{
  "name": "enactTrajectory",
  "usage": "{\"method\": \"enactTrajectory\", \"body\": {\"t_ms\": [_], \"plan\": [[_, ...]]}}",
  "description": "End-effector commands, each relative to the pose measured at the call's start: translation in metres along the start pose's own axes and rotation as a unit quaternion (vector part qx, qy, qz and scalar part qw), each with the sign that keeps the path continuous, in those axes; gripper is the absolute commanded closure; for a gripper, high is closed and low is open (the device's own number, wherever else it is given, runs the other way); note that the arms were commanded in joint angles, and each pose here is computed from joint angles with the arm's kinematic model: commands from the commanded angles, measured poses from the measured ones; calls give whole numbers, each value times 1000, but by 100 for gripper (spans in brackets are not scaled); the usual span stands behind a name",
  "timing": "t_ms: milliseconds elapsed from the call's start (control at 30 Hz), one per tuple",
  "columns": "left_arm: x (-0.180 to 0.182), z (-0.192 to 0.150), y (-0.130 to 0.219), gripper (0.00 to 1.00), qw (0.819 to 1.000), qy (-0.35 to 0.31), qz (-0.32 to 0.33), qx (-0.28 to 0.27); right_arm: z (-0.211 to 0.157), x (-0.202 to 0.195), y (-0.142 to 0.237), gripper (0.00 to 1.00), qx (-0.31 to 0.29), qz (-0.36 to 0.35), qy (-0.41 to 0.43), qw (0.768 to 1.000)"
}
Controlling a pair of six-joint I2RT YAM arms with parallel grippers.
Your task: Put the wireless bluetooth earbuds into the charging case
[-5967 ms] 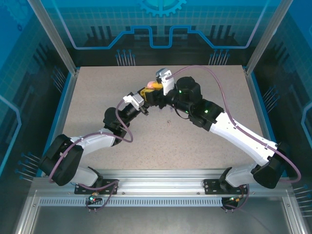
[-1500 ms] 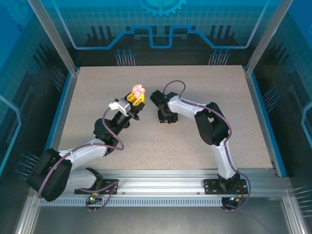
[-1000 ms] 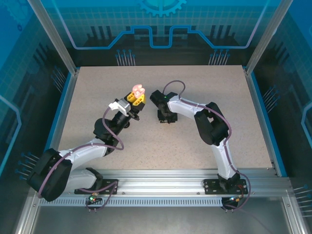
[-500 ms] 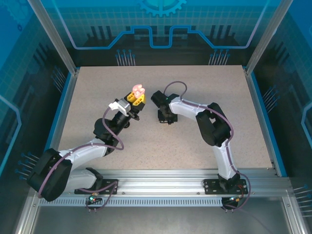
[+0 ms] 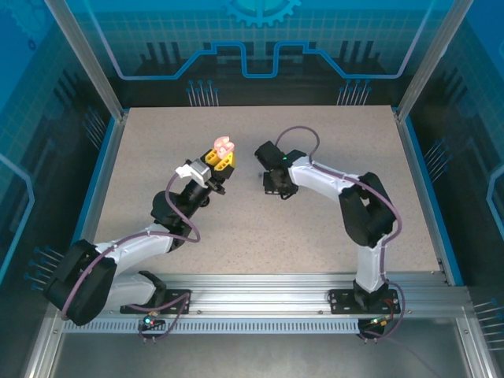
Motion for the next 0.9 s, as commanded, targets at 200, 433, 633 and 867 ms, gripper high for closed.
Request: {"method": "enactTrajectory", "body": {"t_ms": [200, 433, 633, 867], "plan": [[-1, 22, -5, 100, 999, -4, -19, -45, 53, 18, 121, 84, -113, 124, -12, 986], [-4, 30, -8, 100, 998, -16, -33, -59, 76, 31, 213, 84, -181, 225, -22, 957], [-6, 24, -15, 100, 998, -14, -38, -54, 84, 47, 273, 84, -225, 291, -18, 930], [-9, 17, -23, 100, 998, -15, -46, -50, 69, 73, 316, 84, -260, 344, 7, 902]]}}
Point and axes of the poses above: each hand's point on the last joint's axis, 136 mm out from that joint toward the fingers, its own y axis back along the fingers, its own x axis along the line the jaws close on, z = x × y, the point moved 2 cm from there along y, back along the fingers, and after that the axes turned 15 degrees about -y, right-handed, at the moved point
